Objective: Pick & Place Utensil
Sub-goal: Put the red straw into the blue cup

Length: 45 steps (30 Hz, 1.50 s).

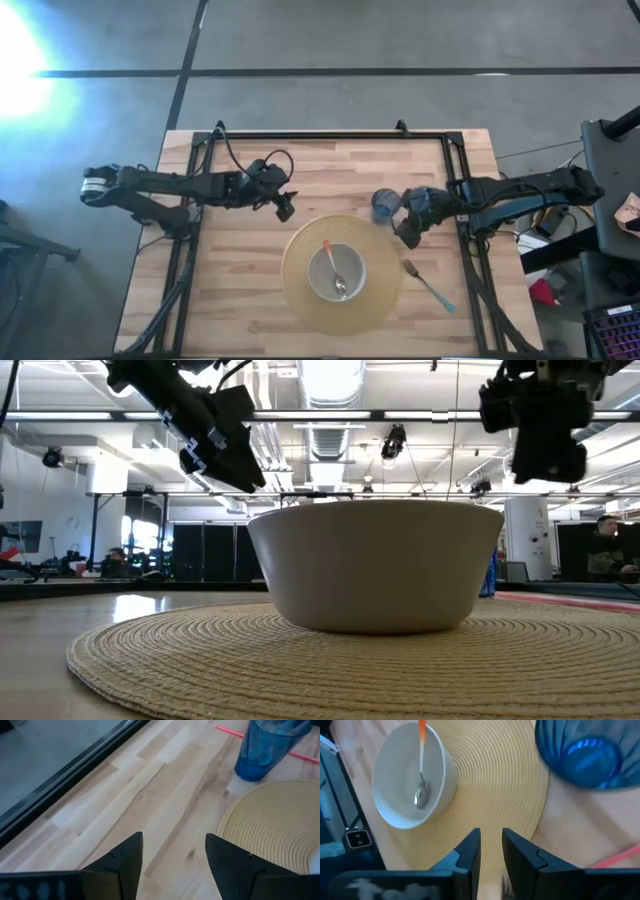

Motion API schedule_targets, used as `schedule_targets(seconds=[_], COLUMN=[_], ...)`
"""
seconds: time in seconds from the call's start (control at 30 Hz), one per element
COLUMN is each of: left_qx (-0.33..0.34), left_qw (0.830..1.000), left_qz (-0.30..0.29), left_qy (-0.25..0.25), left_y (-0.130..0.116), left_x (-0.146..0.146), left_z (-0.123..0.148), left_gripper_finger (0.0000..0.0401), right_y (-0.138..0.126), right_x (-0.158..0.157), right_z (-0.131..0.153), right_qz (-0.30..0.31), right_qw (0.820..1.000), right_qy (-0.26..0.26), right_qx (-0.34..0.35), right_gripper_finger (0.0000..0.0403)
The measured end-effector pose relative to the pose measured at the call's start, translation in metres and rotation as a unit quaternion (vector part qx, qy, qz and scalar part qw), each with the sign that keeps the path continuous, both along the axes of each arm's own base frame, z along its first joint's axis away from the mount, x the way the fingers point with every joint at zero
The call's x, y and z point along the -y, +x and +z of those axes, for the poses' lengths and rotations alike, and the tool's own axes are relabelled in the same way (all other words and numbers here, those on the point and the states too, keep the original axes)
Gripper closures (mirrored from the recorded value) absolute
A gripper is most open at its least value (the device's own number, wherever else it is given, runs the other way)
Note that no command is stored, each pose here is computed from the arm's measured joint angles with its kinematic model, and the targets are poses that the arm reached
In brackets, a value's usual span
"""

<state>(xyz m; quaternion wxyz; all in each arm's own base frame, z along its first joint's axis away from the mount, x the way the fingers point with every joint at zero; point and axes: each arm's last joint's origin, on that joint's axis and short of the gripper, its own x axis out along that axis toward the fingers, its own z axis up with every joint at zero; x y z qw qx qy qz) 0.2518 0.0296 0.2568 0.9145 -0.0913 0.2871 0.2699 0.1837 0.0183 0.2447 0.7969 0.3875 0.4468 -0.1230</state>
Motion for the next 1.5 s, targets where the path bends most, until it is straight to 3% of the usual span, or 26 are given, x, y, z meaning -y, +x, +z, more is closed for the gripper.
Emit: schedule_targets(seconds=[0.2, 0.57, 0.87, 1.3, 1.5], left_qx=[-0.009, -0.026, -0.036, -0.040, -0.040], left_qw=[1.000, 0.998, 0.996, 0.996, 0.996], left_qz=[-0.027, -0.052, -0.063, -0.064, -0.064], left_qy=[0.003, 0.029, 0.044, 0.049, 0.049], left_y=[0.000, 0.000, 0.000, 0.000, 0.000], left_x=[0.000, -0.001, -0.002, -0.003, -0.004], left_z=[0.000, 0.000, 0.000, -0.001, -0.001], left_gripper_finger=[0.0193, 0.0193, 0.0193, 0.0193, 0.0193], right_y=[0.001, -0.003, -0.015, -0.029, -0.032], right_x=[-0.025, -0.066, -0.055, -0.046, -0.045], right_z=[-0.011, -0.014, -0.029, -0.058, -0.065], right_qz=[-0.031, -0.127, -0.204, -0.241, -0.265], right_qw=[0.998, 0.990, 0.964, 0.947, 0.940], right_qy=[0.041, 0.029, -0.013, -0.050, -0.042], right_qx=[-0.041, -0.061, -0.170, -0.205, -0.210], right_gripper_finger=[0.0321, 0.0335, 0.0316, 0.0254, 0.0228])
